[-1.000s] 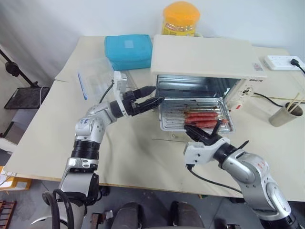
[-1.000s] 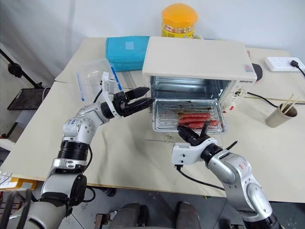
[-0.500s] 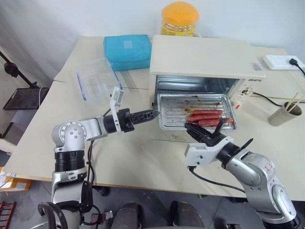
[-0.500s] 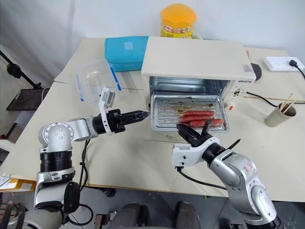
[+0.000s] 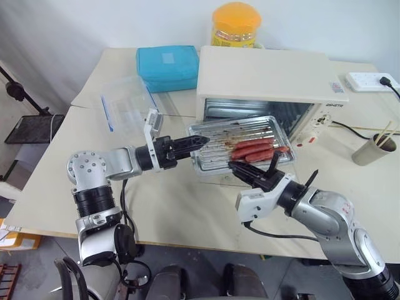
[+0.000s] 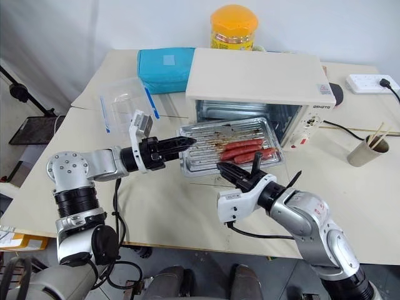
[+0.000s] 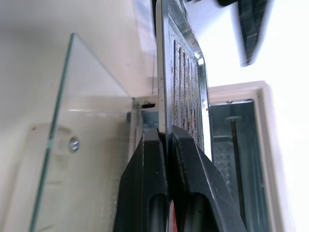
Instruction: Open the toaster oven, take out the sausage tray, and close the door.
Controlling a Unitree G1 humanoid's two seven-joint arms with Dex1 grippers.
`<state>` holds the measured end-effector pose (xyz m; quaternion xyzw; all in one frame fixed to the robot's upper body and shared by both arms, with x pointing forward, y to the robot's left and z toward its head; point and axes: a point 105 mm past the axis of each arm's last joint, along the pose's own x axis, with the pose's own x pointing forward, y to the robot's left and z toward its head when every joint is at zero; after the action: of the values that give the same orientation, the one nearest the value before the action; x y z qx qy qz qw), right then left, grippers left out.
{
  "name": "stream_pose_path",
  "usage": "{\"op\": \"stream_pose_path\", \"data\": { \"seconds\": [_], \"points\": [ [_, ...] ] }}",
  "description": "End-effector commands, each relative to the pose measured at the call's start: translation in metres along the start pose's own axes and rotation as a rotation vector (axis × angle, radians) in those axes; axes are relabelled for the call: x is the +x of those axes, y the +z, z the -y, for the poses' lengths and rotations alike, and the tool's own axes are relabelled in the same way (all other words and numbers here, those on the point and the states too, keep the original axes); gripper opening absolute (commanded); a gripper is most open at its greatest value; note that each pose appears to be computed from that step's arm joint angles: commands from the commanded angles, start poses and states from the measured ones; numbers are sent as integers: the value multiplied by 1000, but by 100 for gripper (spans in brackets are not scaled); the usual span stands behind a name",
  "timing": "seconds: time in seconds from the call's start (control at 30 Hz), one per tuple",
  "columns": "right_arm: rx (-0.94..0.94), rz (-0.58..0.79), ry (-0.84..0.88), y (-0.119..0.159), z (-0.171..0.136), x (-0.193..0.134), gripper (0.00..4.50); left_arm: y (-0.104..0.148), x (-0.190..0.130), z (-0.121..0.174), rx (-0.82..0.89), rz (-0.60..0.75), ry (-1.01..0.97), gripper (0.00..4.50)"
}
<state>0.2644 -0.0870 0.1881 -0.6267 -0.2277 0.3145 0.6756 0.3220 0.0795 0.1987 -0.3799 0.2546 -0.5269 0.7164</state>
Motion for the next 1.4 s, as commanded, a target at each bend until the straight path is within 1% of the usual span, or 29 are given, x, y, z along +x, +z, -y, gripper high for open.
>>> {"op": "stream_pose_path", "data": {
  "seconds": [0.03, 0.1, 0.17, 0.23, 0.27, 0.43, 0.5, 0.53, 0.57, 0.63, 0.7, 0.73, 0.77, 0.9, 1.0, 1.07, 1.13, 1.17, 1.2, 1.33, 1.4],
  "points": [
    [-22, 43, -11, 8, 5, -2, 0, -2, 0, 2, -33, 9, -23, 199],
    [-7, 47, -14, 8, 5, -2, 0, -5, 2, -1, -59, 8, -14, 137],
    [10, 81, -24, 14, 6, -2, 0, -7, 3, -2, -86, 10, -23, 68],
    [12, 95, -13, 16, 5, -1, 0, -6, 5, -4, -118, 31, -23, 13],
    [17, 91, -8, 15, 4, -1, 0, -6, 6, -5, -136, 38, -25, 3],
    [66, 85, -24, 12, 5, -4, 0, -4, 7, -2, -207, 74, -65, 3],
    [115, 85, -61, 11, 11, -6, 63, -3, 6, -1, -230, 96, -73, 0],
    [122, 91, -53, 11, 10, -7, 80, -2, 5, -1, -244, 118, -65, 0],
    [121, 96, -44, 11, 9, -7, 109, -1, 5, -1, -255, 135, -57, 0],
    [130, 102, -22, 8, 7, -10, 180, 0, 3, 1, -283, 174, -37, 0],
    [138, 119, -22, 7, 9, -14, 232, 1, 0, 1, -292, 201, -15, 0],
    [155, 136, -25, 7, 11, -17, 275, 1, -2, 1, -289, 216, -3, 0],
    [173, 151, -25, 7, 12, -20, 299, 1, -4, 1, -280, 225, 6, 0],
    [356, 205, 22, 4, 5, -41, 299, -1, -17, 4, -232, 259, 18, 0],
    [481, 174, 18, -12, 4, -59, 299, -5, -30, 5, -203, 280, 16, 0],
    [536, 152, -8, -25, 8, -72, 262, -12, -40, 4, -187, 282, 21, 0],
    [605, 95, -50, -44, 10, -84, 210, -18, -49, 4, -173, 284, 21, 0],
    [649, 64, -60, -54, 9, -90, 173, -20, -53, 3, -172, 297, 24, 0],
    [673, 40, -68, -61, 9, -95, 146, -22, -56, 4, -169, 308, 23, 0],
    [802, -62, -119, -99, 2, -118, 2, -25, -73, 1, -165, 393, 58, 0],
    [862, -88, -115, -112, -4, -127, 2, -28, -81, -2, -175, 443, 88, 0]
  ]
}}
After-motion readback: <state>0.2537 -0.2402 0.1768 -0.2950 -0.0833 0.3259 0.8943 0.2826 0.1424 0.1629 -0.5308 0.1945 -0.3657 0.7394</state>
